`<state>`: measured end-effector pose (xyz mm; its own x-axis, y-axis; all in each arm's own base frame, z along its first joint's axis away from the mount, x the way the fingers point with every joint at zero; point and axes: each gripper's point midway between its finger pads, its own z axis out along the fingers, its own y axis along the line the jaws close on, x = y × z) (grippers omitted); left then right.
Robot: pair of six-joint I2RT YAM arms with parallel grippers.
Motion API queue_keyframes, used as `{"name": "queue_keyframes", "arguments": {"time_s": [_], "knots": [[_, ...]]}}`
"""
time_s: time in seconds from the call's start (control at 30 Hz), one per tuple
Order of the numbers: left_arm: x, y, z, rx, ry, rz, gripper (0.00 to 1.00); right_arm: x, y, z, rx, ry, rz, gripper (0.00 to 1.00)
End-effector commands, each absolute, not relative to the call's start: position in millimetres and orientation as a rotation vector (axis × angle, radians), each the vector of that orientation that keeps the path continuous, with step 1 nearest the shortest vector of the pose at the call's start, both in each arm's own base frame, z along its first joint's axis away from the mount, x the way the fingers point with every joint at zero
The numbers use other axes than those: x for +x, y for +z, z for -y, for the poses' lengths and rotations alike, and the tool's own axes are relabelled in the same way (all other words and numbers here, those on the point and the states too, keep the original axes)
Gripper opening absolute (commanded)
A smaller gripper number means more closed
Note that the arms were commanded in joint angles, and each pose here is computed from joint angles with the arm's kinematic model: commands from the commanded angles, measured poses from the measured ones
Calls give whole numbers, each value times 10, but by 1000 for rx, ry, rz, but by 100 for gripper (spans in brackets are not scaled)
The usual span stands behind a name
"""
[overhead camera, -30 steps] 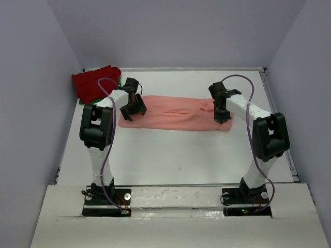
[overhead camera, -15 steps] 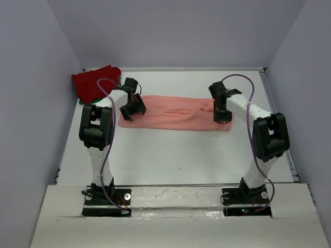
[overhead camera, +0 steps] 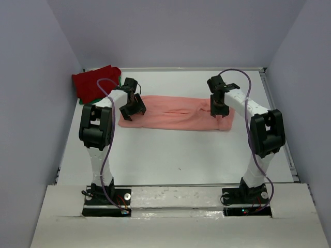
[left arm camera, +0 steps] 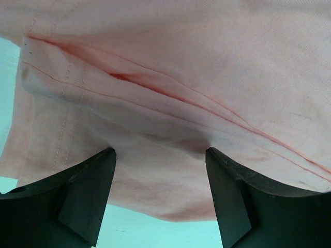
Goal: Fold and stack the t-shirts
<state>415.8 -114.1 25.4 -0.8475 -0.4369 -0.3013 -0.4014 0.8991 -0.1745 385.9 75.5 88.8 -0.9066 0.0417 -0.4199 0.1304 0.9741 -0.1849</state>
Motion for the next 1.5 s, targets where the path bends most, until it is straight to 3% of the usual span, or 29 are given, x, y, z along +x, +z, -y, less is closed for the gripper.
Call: {"name": "queue_keyframes", "arguments": {"time_s": [0.0,0.17,0.3,0.37,0.43,0.47,0.5,0.8,1.47], "knots": [[4008,82,1184,-622,-173,-2794,82,3868,790,-823,106,-266,-2718,45],[4014,84,1178,-622,-172,-2794,82,3864,713,-843,111,-252,-2725,44],[4011,86,1177,-622,-172,-2794,82,3867,664,-824,117,-274,-2731,34],[4007,93,1182,-617,-173,-2794,82,3863,659,-827,132,-272,-2731,26],[4002,85,1176,-620,-168,-2794,82,3866,685,-804,167,-286,-2716,8],[4004,91,1177,-620,-169,-2792,82,3865,700,-790,180,-294,-2709,8],[4005,84,1180,-622,-171,-2794,82,3867,707,-768,191,-310,-2701,0],[3961,22,1150,-656,-146,-2806,82,3694,815,-280,426,-675,-2573,0],[3859,-136,1094,-724,-203,-2850,82,3721,1354,252,666,-823,-2396,0]]}}
